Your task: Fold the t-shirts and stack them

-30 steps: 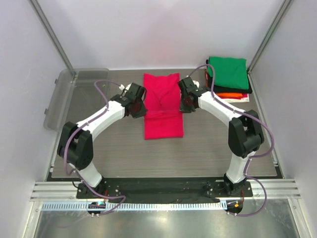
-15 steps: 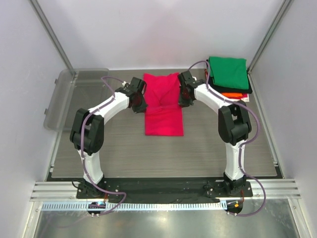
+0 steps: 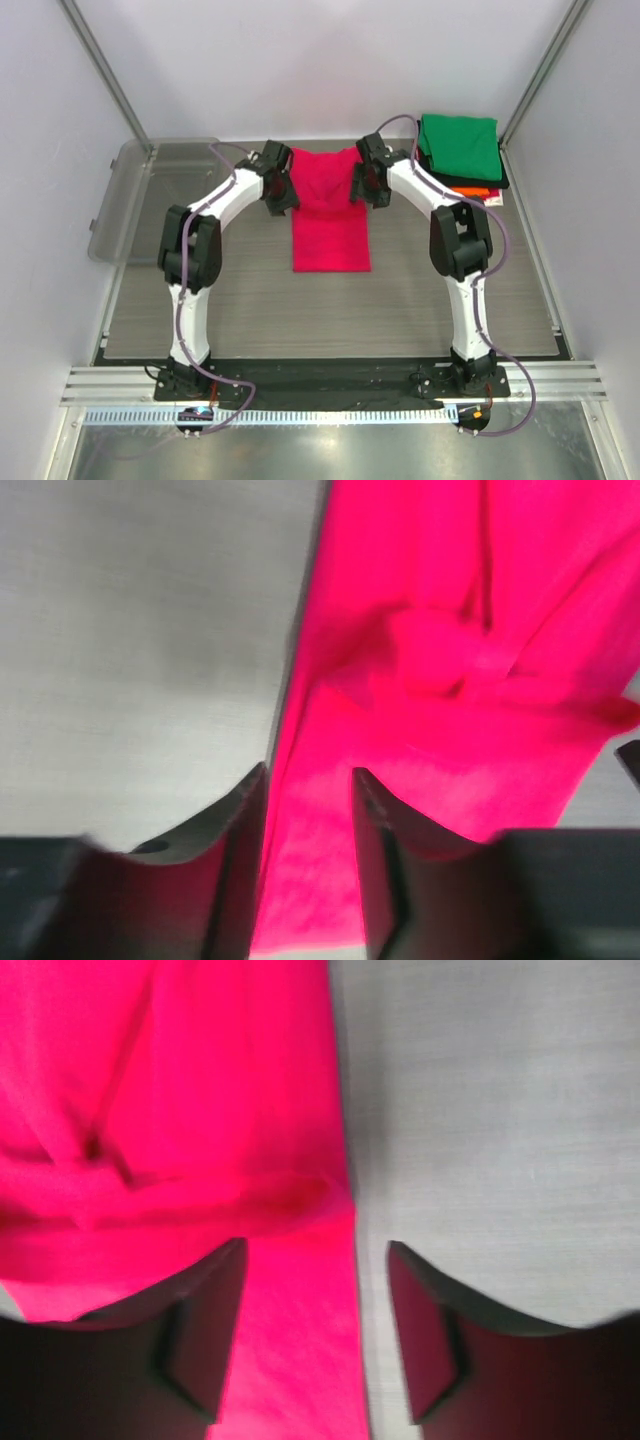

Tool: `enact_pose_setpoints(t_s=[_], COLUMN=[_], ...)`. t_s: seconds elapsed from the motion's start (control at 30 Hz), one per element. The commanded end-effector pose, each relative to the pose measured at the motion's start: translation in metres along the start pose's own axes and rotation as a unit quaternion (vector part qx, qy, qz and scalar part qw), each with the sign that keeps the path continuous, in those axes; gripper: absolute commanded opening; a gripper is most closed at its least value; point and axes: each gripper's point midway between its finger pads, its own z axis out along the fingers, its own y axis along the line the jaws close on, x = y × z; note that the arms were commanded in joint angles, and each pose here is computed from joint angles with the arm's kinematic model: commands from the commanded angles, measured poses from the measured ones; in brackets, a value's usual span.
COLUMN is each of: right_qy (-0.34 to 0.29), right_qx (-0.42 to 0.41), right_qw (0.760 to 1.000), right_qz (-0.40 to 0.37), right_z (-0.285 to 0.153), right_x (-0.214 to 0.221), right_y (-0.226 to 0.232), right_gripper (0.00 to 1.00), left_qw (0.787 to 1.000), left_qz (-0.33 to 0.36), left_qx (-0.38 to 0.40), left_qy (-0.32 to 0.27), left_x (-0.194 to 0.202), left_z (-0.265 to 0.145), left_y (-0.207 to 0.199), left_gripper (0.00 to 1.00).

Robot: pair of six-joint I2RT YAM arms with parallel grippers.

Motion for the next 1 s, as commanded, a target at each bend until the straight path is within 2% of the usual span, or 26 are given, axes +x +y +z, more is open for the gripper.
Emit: enact_pose_setpoints(t_s=[0.0, 0.03, 0.1, 0.13, 0.2, 0.23, 0.27, 0.4, 0.43, 0.5, 0.53, 0.57, 0.6, 0.63, 0.7, 0.73, 0.97], right_qy=[-0.029, -0.066, -0.065, -0.08, -0.098, -0.067, -0.069, -0.041, 0.0, 0.011, 0.044, 0.04, 0.062, 0.065, 0.06, 0.076, 0.102], right_qx=[0.002, -0.015, -0.015, -0.026, -0.047, -0.041, -0.047, -0.067, -0.103, -0.138, -0.142, -0.172, -0.165, -0.168, -0.177, -0.17, -0.189], right_qw=[1.0, 0.998, 0.998, 0.996, 0.994, 0.997, 0.997, 0.997, 0.995, 0.99, 0.988, 0.983, 0.983, 0.982, 0.98, 0.98, 0.973], right_qz=[0.003, 0.007, 0.006, 0.006, 0.006, 0.003, 0.006, 0.018, 0.019, 0.035, 0.039, 0.044, 0.056, 0.059, 0.064, 0.07, 0.086], right_z=[-0.007, -0.029, -0.042, -0.057, -0.088, -0.078, -0.079, -0.087, -0.09, -0.091, -0.083, -0.093, -0.087, -0.086, -0.088, -0.082, -0.058], right_x=[-0.045, -0.078, -0.087, -0.097, -0.102, -0.08, -0.075, -0.022, 0.014, 0.034, 0.065, 0.069, 0.092, 0.099, 0.107, 0.123, 0.157], right_y=[0.001, 0.014, 0.015, 0.021, 0.024, 0.017, 0.016, 0.001, 0.002, 0.007, -0.001, 0.005, -0.004, -0.006, -0.008, -0.014, -0.018], right_gripper=[0.69, 0.71, 0.71, 0.72, 0.72, 0.72, 0.72, 0.72, 0.72, 0.72, 0.71, 0.71, 0.7, 0.69, 0.68, 0.66, 0.58], left_qw=[0.999, 0.999, 1.0, 1.0, 0.999, 0.999, 0.998, 0.997, 0.997, 0.995, 0.996, 0.996, 0.994, 0.994, 0.992, 0.993, 0.987], left_qz=[-0.007, -0.008, -0.003, -0.002, 0.003, 0.002, -0.002, -0.015, -0.017, -0.019, -0.017, -0.016, -0.015, -0.014, -0.018, -0.027, -0.047], left_qx=[0.018, 0.038, 0.019, 0.03, 0.026, 0.03, 0.045, 0.079, 0.073, 0.096, 0.085, 0.091, 0.109, 0.102, 0.119, 0.111, 0.141], left_qy=[0.029, 0.005, 0.016, -0.005, -0.021, -0.023, -0.037, -0.021, 0.006, -0.007, 0.016, 0.021, 0.008, 0.029, 0.023, 0.043, 0.055], left_x=[-0.024, -0.052, -0.06, -0.078, -0.084, -0.08, -0.082, -0.047, -0.021, -0.012, 0.012, 0.022, 0.023, 0.045, 0.053, 0.073, 0.11], left_z=[0.005, -0.008, -0.021, -0.036, -0.053, -0.065, -0.071, -0.084, -0.075, -0.088, -0.079, -0.079, -0.087, -0.078, -0.08, -0.071, -0.056], left_y=[-0.004, -0.018, -0.013, -0.021, -0.019, -0.017, -0.02, -0.012, -0.001, -0.002, 0.009, 0.01, 0.006, 0.016, 0.016, 0.027, 0.035], left_gripper=[0.5, 0.51, 0.53, 0.54, 0.54, 0.54, 0.54, 0.54, 0.54, 0.54, 0.54, 0.54, 0.54, 0.54, 0.54, 0.54, 0.54])
